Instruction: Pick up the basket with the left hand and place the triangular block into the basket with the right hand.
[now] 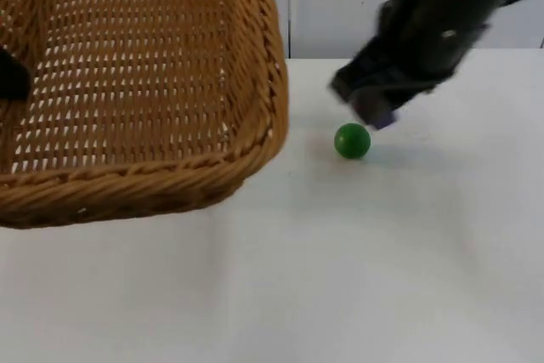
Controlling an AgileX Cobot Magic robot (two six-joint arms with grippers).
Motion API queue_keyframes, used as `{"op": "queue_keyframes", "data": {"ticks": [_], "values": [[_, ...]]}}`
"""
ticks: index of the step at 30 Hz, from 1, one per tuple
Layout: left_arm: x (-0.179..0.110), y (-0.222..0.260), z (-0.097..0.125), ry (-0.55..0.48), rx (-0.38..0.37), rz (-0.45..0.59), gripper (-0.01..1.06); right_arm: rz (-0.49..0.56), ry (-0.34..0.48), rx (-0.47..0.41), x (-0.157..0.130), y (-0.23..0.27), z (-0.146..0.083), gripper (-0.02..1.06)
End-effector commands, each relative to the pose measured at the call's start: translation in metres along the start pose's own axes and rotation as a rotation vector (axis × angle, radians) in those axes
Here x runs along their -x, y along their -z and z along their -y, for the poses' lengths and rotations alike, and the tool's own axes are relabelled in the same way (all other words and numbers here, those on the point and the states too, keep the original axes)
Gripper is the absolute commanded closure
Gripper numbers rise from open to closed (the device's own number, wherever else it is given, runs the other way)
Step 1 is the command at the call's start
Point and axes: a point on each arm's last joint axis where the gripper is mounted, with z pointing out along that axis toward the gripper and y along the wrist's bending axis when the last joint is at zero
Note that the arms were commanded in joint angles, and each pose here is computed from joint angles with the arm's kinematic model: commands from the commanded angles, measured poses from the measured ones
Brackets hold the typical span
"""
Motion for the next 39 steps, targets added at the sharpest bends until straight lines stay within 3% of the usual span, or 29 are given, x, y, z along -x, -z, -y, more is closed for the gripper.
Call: {"op": "queue_keyframes", "data": {"ticks": [1,8,14,19,23,24,28,33,39], "values": [[0.0,-0.002,0.006,-0.011,-0.02,0.011,1.05,0.046,-0.066,-0.042,-0.006,0.02,0.025,1.05],[-0.002,-0.033,0.008,-0.014,-0.028,-0.112,1.05,0.138,-0.205,-0.148,-0.032,0.087,0.079,1.05],[-0.001,-0.067,0.013,-0.022,-0.022,-0.151,1.05,0.203,-0.182,-0.213,-0.041,0.138,0.081,1.05],[-0.007,-0.096,0.026,-0.056,-0.018,-0.212,1.05,0.296,-0.173,-0.198,-0.041,0.172,0.062,1.05],[-0.008,-0.12,0.041,-0.081,-0.02,-0.24,1.05,0.36,-0.105,-0.125,-0.034,0.184,0.024,1.05],[-0.008,-0.12,0.041,-0.081,-0.02,-0.24,1.05,0.36,-0.105,-0.125,-0.034,0.184,0.024,1.05],[-0.002,-0.131,0.053,-0.071,-0.053,-0.245,1.05,0.429,-0.019,-0.012,-0.022,0.181,-0.025,1.05],[0.004,-0.131,0.059,-0.064,-0.078,-0.23,1.05,0.403,0.03,0.054,-0.013,0.149,-0.058,1.05],[0.004,-0.131,0.059,-0.066,-0.08,-0.232,1.05,0.324,0.054,0.06,-0.009,0.107,-0.069,1.05]]}}
